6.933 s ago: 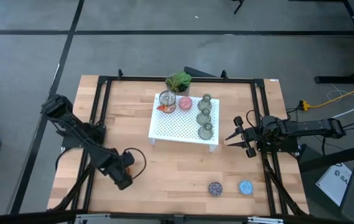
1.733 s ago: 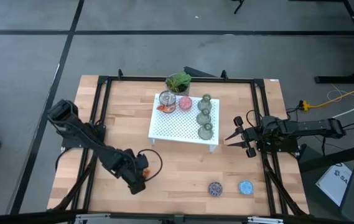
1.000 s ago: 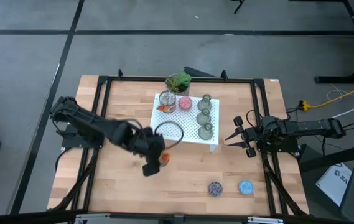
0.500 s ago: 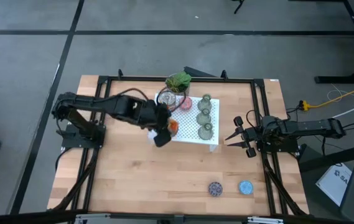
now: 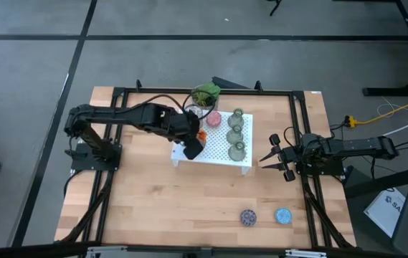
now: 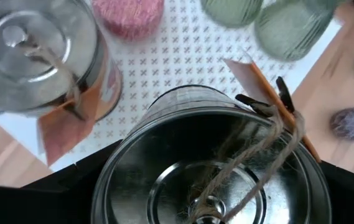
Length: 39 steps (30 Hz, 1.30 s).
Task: Stock candles and vases on shelf
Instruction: Put the scented candle on the shelf
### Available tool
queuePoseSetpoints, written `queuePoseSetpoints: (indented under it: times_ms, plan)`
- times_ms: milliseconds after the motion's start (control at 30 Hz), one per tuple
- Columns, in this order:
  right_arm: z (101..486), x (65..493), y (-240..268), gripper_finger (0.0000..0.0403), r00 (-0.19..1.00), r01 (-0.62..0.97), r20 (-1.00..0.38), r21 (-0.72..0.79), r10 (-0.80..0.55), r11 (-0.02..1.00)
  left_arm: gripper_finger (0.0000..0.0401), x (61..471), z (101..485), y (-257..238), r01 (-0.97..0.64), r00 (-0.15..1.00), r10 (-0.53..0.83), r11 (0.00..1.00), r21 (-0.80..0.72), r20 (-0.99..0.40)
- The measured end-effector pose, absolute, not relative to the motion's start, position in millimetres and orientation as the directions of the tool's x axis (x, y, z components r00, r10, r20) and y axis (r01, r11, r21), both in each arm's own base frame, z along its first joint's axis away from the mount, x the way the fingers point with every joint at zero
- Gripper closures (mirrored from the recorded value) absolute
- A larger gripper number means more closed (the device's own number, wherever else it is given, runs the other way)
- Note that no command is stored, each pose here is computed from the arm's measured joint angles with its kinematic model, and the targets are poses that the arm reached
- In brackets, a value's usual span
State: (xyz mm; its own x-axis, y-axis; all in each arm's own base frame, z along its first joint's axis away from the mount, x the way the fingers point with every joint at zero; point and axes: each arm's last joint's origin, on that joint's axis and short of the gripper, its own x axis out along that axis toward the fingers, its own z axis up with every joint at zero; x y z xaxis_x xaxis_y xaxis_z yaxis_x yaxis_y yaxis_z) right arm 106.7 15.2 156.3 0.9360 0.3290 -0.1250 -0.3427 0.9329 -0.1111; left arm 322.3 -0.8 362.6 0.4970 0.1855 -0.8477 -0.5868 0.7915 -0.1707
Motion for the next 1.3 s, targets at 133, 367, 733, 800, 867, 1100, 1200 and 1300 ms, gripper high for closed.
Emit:
queuePoseSetpoints:
  times_ms: [133,367,733,800,867,1100,1200,1300]
  plan:
    - [156.1,106.7,15.2,0.0279,0.936,-0.342,-0.125,-0.111,0.329,0.933,0.0047,316.8,359.9,5.1,-0.58,0.444,0.151,0.8,-0.154,-0.883]
    - [156.1,106.7,15.2,0.0279,0.936,-0.343,-0.125,-0.111,0.329,0.933,0.0047,314.6,358.5,4.4,-0.512,0.421,0.118,0.849,-0.128,-0.899]
    - [156.1,106.7,15.2,0.0279,0.936,-0.343,-0.125,-0.111,0.329,0.933,0.0047,316.8,352.6,-13.4,-0.403,0.391,0.142,0.915,-0.03,-0.909]
    - [156.2,106.7,15.2,0.0279,0.936,-0.342,-0.125,-0.111,0.329,0.933,0.0047,316.6,352.9,-16.9,-0.375,0.395,0.174,0.927,0.014,-0.902]
    - [156.2,106.7,15.3,0.0279,0.936,-0.343,-0.125,-0.111,0.329,0.933,0.0047,316.4,353.1,-20.1,-0.34,0.397,0.202,0.939,0.061,-0.895]
    - [156.1,106.7,15.2,0.0279,0.936,-0.343,-0.125,-0.111,0.329,0.933,0.0047,315.9,353.7,-23.8,-0.244,0.401,0.276,0.951,0.189,-0.874]
    - [156.2,106.7,15.2,0.0279,0.936,-0.343,-0.125,-0.111,0.329,0.933,0.0047,318.5,350.7,-21.0,-0.246,0.388,0.28,0.95,0.194,-0.878]
    - [156.1,106.7,15.2,0.0279,0.936,-0.343,-0.125,-0.111,0.329,0.933,0.0047,318.3,348.3,-18.6,-0.257,0.364,0.284,0.946,0.197,-0.887]
